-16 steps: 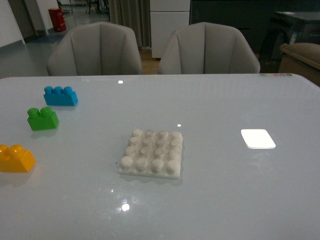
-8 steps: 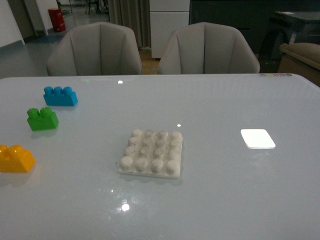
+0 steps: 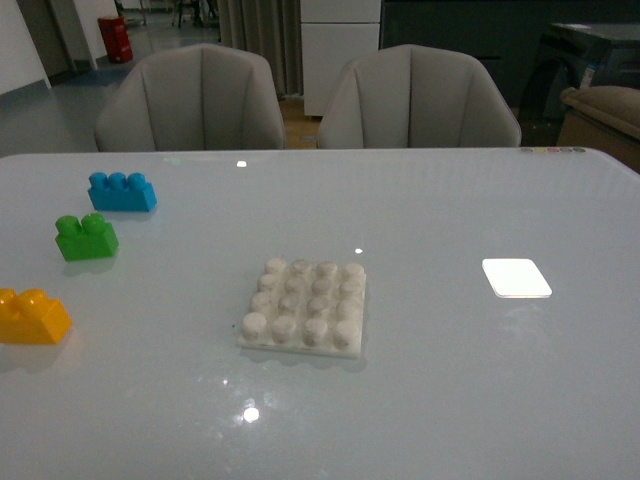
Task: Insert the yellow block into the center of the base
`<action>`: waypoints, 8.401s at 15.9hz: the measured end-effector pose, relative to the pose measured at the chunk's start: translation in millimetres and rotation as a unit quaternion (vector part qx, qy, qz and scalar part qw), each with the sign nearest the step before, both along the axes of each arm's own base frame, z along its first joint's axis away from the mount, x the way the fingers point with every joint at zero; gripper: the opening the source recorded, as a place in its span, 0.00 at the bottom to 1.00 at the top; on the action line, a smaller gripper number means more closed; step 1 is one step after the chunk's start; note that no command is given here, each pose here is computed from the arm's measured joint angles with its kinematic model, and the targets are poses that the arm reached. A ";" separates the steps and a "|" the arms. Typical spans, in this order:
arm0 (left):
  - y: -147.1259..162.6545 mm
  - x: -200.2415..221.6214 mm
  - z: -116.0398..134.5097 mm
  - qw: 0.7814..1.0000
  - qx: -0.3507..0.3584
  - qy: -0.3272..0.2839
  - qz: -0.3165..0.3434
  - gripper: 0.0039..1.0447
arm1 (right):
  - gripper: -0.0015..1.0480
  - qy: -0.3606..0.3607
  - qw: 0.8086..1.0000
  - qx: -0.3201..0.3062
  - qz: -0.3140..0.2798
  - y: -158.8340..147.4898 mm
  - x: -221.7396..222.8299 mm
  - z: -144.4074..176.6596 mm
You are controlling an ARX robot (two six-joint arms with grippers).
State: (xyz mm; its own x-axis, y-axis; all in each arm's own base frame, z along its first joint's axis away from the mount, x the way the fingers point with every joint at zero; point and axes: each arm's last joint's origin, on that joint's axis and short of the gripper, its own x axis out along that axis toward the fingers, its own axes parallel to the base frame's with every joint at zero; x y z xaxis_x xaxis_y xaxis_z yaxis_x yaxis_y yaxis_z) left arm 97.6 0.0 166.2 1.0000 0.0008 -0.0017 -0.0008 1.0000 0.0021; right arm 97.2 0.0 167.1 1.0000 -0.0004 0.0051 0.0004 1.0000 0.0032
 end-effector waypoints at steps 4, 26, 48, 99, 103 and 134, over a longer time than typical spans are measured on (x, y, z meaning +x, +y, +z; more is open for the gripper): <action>0.0 0.0 0.0 1.000 0.000 0.000 0.000 0.94 | 0.94 0.000 1.000 0.000 0.000 0.0 0.0 0.0; 31.1 140.1 18.7 0.987 -0.021 0.157 -0.016 0.94 | 0.94 0.000 1.000 0.000 0.000 0.0 0.0 0.0; 85.1 252.7 -92.3 0.938 -0.003 0.346 -0.023 0.94 | 0.94 0.000 1.000 0.000 0.000 0.0 0.0 0.0; -197.2 271.1 -71.0 0.936 0.008 0.337 -0.104 0.58 | 0.94 0.000 1.000 0.000 0.000 0.0 0.0 0.0; -187.4 274.9 -73.1 0.937 0.006 0.337 -0.094 0.58 | 0.94 0.000 1.000 0.000 0.000 0.0 0.0 0.0; -169.1 215.1 38.4 0.975 -0.032 0.169 -0.143 0.94 | 0.94 0.000 1.000 0.000 0.000 0.0 0.0 0.0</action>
